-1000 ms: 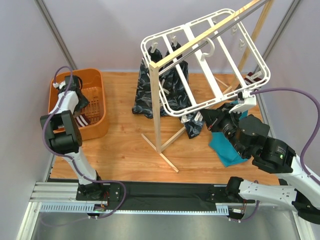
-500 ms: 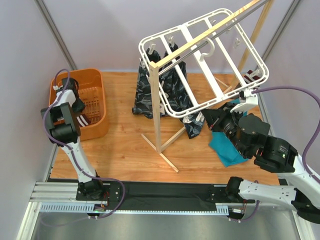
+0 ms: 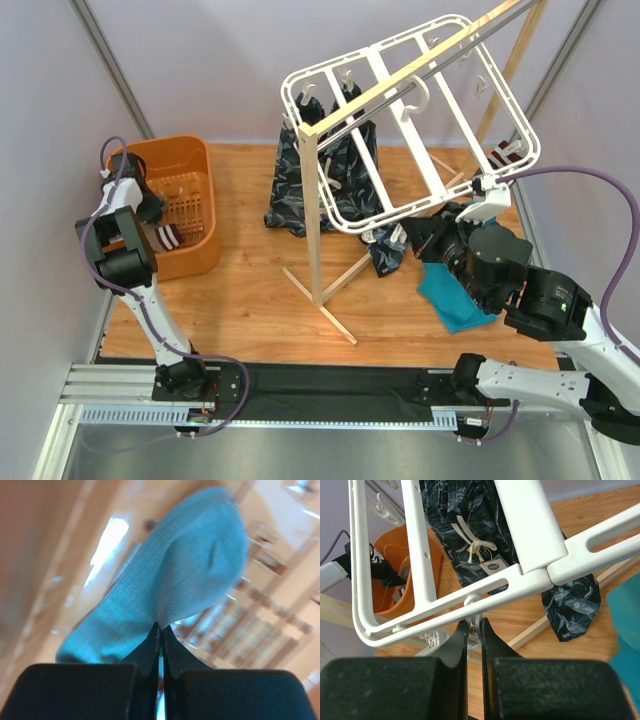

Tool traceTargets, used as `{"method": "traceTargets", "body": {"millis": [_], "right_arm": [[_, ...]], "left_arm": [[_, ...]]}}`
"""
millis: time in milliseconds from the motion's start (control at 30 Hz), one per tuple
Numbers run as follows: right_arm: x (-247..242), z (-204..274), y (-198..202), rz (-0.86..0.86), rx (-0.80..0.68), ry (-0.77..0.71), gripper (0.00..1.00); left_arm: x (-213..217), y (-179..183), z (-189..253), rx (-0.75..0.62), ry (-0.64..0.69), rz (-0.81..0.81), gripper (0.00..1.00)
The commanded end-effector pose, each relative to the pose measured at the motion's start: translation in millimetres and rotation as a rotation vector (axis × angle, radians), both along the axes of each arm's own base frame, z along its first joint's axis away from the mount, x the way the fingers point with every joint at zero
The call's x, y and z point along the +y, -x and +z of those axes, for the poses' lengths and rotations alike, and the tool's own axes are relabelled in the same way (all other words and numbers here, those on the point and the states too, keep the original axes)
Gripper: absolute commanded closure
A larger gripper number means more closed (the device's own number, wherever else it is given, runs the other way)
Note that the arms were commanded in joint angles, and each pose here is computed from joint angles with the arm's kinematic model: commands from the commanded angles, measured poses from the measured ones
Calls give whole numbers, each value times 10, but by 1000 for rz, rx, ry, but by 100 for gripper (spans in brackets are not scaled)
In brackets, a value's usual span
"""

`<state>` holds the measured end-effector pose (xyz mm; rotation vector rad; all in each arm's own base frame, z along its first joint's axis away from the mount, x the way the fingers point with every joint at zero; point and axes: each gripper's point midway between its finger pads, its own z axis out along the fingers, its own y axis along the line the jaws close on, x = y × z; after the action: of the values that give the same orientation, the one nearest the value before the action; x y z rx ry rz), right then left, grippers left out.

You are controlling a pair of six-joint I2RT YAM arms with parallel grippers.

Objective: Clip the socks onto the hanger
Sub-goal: Pick up the sock from the bin.

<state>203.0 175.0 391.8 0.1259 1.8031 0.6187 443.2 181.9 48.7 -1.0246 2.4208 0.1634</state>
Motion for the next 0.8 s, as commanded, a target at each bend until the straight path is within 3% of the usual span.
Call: {"method": "traceTargets", "body": {"millis": [0,200,467,633,767], "right_arm": [[-42,-120,24,-1,39,46,100],[-19,-115,6,3,45,43,100],[48,-109,-12,17,50,43,100],[80,-142,-7,24,67,45,100],[95,-150,-21,23,71,51,100]], "left_arm": [[-176,-195,656,-171,58,-42,100],[-330,-377,1134,-333,126,-50,100],[-467,-719,1180,-463,248,-46,100],[-573,-1035,1246,-514,279,-121,100],[-573,-1151,1367,-498,209,-136,100]]}}
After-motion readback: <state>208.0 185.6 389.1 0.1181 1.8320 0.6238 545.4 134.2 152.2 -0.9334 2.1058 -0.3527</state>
